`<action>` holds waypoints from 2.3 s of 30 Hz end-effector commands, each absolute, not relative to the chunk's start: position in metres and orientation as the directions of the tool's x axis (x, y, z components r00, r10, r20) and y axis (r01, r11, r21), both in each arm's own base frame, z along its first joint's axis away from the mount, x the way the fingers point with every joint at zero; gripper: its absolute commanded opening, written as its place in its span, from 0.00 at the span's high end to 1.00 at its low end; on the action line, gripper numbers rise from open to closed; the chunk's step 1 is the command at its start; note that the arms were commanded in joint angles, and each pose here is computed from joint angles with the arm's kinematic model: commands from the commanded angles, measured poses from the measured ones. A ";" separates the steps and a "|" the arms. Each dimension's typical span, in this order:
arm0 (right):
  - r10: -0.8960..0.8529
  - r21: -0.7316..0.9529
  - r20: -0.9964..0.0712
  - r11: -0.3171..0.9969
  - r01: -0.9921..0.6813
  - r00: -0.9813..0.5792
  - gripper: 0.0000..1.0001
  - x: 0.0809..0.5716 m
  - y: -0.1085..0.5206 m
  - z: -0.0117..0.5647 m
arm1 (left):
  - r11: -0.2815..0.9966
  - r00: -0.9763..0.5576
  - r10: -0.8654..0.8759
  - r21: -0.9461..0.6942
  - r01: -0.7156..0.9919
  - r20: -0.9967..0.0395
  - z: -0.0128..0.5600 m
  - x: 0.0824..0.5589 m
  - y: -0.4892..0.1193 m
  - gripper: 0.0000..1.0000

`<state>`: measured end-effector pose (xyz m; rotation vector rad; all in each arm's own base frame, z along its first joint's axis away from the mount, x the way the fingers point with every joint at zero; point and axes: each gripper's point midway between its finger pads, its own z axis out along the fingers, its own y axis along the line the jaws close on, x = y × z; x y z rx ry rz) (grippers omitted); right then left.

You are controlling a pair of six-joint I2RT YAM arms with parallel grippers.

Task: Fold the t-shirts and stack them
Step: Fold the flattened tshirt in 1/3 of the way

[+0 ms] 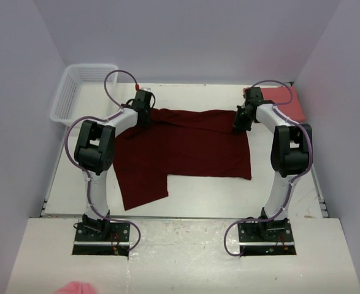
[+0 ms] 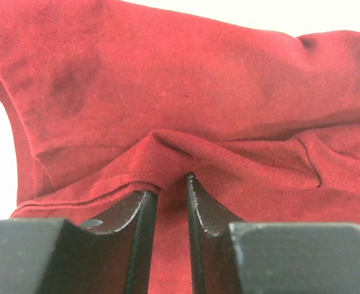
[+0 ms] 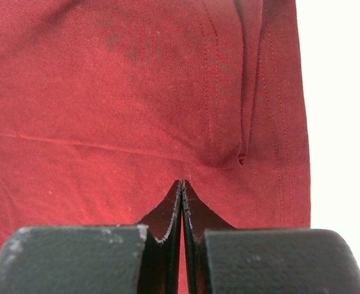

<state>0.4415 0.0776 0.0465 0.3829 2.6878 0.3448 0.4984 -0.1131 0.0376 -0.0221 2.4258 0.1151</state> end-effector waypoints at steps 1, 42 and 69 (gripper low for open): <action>0.303 0.292 -0.395 0.936 0.194 -0.867 1.00 0.453 0.074 0.061 | 0.998 -0.718 0.019 0.056 -0.028 -0.696 0.055 0.516 -0.117 0.75; 0.404 0.236 -0.292 0.909 0.344 -0.867 0.73 0.458 0.053 0.048 | 0.994 -0.683 -0.037 -0.095 0.048 -0.730 0.099 0.483 -0.152 1.00; 0.529 0.470 -0.329 0.810 0.350 -0.782 0.64 0.453 0.080 0.073 | 0.989 -0.680 -0.034 -0.124 0.083 -0.733 0.100 0.483 -0.160 1.00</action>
